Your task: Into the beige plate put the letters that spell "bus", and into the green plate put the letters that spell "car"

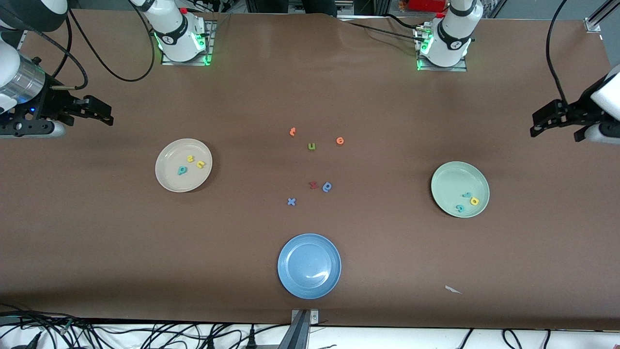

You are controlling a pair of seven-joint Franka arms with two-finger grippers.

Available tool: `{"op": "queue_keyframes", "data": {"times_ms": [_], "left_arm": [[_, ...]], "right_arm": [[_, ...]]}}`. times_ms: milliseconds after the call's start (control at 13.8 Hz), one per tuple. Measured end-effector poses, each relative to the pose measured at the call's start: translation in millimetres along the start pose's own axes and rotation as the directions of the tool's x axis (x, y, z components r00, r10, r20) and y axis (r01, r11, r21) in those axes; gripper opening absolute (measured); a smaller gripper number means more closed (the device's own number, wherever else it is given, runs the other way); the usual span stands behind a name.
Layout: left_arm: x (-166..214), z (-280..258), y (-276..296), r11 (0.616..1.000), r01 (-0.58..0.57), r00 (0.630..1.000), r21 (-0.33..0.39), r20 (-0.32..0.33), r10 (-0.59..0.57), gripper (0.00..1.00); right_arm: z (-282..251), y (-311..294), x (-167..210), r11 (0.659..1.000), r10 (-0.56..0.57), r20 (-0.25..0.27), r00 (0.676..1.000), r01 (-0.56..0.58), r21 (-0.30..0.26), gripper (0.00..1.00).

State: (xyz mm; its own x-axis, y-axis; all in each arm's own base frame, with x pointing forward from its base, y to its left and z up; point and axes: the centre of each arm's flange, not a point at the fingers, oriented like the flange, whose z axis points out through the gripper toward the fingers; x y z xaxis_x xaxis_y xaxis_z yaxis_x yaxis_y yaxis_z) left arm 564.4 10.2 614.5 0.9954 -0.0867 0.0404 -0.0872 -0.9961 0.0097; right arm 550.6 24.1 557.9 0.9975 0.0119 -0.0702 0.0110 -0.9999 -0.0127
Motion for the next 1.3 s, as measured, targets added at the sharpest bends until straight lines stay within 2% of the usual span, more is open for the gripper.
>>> {"op": "queue_keyframes", "data": {"times_ms": [362,1303], "left_arm": [[-9.7,7.6,-12.2,1.0,0.005,0.999,-0.006,0.04,-0.005,1.0],[-8.7,7.2,-0.2,0.999,-0.034,0.999,-0.008,0.04,0.034,1.0]], "right_arm": [[-9.4,-3.6,-1.9,1.0,0.011,-0.016,1.0,-0.011,0.019,1.0],[-5.2,4.1,0.4,1.0,0.024,-0.008,1.0,-0.024,0.019,1.0]]}}
